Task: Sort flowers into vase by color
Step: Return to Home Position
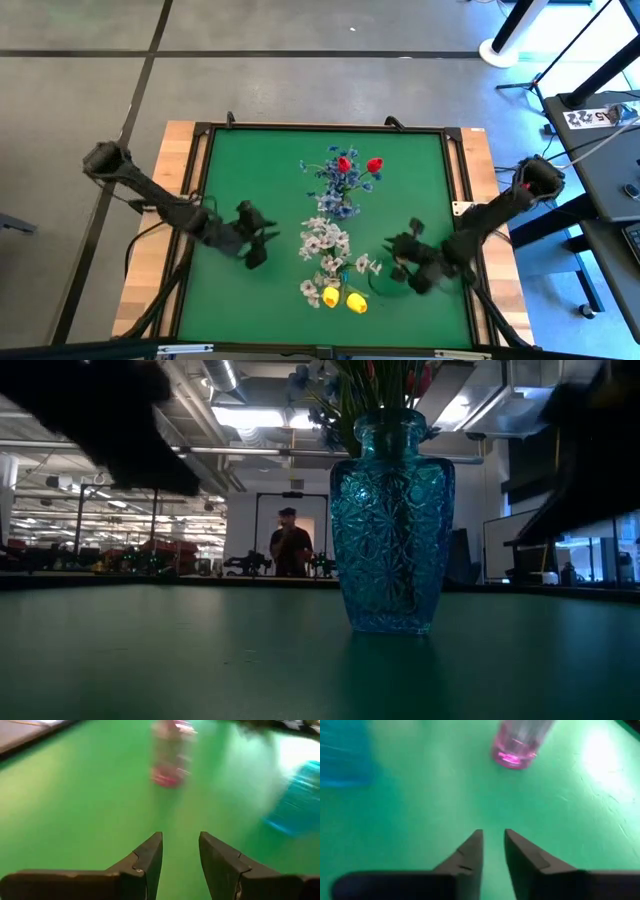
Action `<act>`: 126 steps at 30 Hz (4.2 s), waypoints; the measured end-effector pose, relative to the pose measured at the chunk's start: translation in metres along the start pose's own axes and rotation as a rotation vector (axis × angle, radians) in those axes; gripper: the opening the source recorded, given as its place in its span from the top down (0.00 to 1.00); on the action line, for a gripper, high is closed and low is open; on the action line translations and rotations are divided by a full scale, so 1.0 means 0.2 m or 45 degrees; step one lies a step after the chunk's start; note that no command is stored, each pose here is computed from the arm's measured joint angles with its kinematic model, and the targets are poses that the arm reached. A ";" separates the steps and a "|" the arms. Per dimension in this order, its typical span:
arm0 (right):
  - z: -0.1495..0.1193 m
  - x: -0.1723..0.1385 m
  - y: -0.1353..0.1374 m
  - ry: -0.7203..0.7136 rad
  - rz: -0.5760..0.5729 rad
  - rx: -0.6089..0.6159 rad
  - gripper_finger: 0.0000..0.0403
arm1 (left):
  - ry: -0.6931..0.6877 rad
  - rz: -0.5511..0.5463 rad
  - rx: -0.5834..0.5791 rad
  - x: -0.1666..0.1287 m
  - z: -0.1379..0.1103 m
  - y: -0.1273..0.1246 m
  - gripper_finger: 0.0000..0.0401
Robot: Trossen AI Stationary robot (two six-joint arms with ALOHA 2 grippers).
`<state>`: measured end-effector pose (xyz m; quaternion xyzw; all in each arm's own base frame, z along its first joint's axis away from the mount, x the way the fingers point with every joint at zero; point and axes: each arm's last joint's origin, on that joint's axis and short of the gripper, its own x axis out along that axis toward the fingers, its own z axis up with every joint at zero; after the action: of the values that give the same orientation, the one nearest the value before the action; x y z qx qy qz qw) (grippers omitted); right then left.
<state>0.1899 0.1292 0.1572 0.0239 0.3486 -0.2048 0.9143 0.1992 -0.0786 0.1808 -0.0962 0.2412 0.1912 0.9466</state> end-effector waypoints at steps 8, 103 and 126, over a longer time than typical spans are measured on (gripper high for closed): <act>0.06 0.29 -0.42 -0.516 0.209 0.069 0.95 | -0.114 -0.066 -0.325 0.22 0.06 0.41 0.69; -0.13 -0.05 -0.80 -0.786 0.403 -0.009 0.94 | -0.552 -0.472 0.179 -0.23 -0.18 0.57 0.69; -0.13 -0.05 -0.80 -0.784 0.403 -0.010 0.94 | -0.552 -0.471 0.179 -0.23 -0.18 0.57 0.69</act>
<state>0.1050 -0.0093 0.1595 0.0113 0.0491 -0.0567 0.9971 0.1008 0.0003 0.1629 -0.0295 0.0243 0.0141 0.9992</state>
